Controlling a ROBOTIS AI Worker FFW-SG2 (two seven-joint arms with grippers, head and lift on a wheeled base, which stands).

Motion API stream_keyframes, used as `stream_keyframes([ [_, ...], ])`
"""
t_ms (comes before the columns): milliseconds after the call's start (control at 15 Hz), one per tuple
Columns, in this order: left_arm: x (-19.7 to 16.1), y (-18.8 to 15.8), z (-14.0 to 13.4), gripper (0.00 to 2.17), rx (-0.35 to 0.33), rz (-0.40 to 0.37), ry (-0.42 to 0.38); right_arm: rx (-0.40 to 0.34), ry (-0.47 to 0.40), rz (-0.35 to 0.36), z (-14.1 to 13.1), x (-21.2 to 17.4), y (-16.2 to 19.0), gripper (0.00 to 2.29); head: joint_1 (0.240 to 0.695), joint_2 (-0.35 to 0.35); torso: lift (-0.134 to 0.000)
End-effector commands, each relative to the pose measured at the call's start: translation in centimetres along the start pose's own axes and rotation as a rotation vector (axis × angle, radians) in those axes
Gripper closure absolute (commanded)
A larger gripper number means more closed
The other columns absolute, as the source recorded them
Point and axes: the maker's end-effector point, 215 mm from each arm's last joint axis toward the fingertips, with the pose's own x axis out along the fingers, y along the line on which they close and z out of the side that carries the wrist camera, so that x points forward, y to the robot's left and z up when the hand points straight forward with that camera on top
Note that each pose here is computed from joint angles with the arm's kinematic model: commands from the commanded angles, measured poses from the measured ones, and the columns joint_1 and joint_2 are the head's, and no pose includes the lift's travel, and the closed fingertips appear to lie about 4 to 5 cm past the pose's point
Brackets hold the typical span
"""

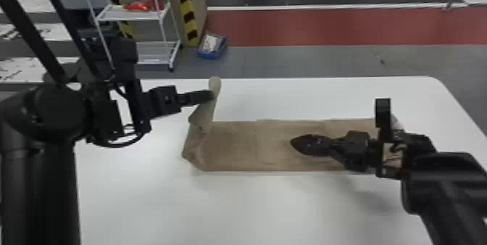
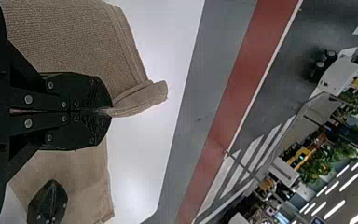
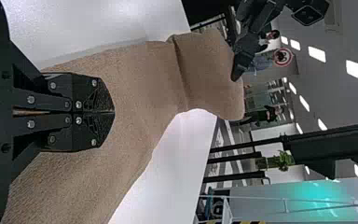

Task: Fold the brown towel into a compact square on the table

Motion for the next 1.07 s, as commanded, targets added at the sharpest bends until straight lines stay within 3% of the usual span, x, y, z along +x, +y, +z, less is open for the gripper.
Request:
stream_keyframes([
  [0,0.1,-2.7,0.1,1.73,-0.014,-0.084,0.022,0.005,0.018,0.0,-0.6,1.1,0.4,1.75,0.695,0.077,-0.124],
  [467,0.2,-6.0,-0.2,1.73,-0.046,-0.208,0.037,-0.015,0.035,-0.006,-0.4,4.4,0.4,1.75,0.695,0.059,-0.124],
  [867,-0.1,-8.7,-0.6,1.73,-0.052,-0.293,0.052,-0.004,0.072,0.019,0.3,6.0,0.7,1.75,0.695,0.07,-0.124],
  [1000,-0.3,-9.5,-0.9,1.73,-0.058,-0.322,0.058,0.028,0.043,0.012,0.6,5.3,0.6,1.73,0.695,0.068,-0.124],
])
